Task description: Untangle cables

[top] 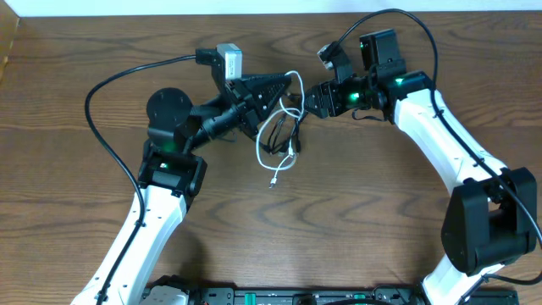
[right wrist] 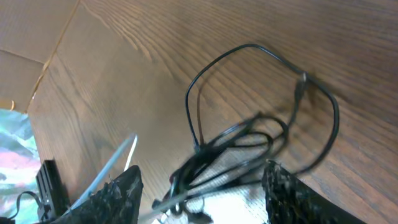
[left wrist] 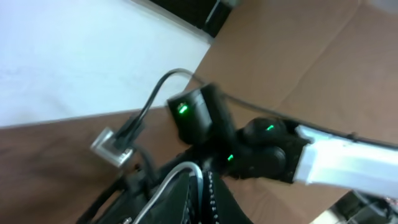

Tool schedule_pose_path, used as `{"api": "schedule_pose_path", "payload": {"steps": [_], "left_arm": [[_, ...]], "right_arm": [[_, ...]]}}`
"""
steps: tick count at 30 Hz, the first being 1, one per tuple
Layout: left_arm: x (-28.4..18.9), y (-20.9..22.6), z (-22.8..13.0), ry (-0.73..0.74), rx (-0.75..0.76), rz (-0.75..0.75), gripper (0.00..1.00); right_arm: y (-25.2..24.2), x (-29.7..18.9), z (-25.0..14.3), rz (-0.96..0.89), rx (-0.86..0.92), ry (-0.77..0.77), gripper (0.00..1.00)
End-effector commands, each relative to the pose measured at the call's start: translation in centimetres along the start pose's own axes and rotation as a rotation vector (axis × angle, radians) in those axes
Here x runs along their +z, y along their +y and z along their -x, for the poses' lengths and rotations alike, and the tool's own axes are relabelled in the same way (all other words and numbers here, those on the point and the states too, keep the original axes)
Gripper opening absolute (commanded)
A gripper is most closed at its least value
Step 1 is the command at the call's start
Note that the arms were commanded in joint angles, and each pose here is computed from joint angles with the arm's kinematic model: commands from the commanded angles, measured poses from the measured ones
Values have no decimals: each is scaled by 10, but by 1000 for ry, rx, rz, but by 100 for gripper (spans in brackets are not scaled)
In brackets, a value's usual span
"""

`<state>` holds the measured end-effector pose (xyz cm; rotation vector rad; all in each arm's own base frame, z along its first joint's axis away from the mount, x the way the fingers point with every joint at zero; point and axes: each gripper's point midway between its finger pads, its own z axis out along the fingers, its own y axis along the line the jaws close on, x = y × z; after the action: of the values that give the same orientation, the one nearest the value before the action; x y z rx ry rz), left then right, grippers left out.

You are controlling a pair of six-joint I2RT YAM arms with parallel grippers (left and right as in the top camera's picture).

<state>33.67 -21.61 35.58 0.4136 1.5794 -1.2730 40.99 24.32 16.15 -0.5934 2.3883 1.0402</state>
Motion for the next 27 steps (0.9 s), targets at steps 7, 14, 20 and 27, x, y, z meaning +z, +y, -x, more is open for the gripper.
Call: {"api": "schedule_pose_path", "payload": {"steps": [7,14,20,27], "left_arm": [[-21,-27,56,-135,-32,-103,7],[-35,-49,90,-254,-34,-177,7],[-37,-50,95,-279,-52,-178,7],[-37,-49,96,-283,-54,-175,8]], "right_arm": [[-28,4,-6,-131,92,17,66],[-33,13,-9,-131,108,24,73],[-3,20,4,61,34,-16,73],[24,17,15,209,-25,-51,74]]}}
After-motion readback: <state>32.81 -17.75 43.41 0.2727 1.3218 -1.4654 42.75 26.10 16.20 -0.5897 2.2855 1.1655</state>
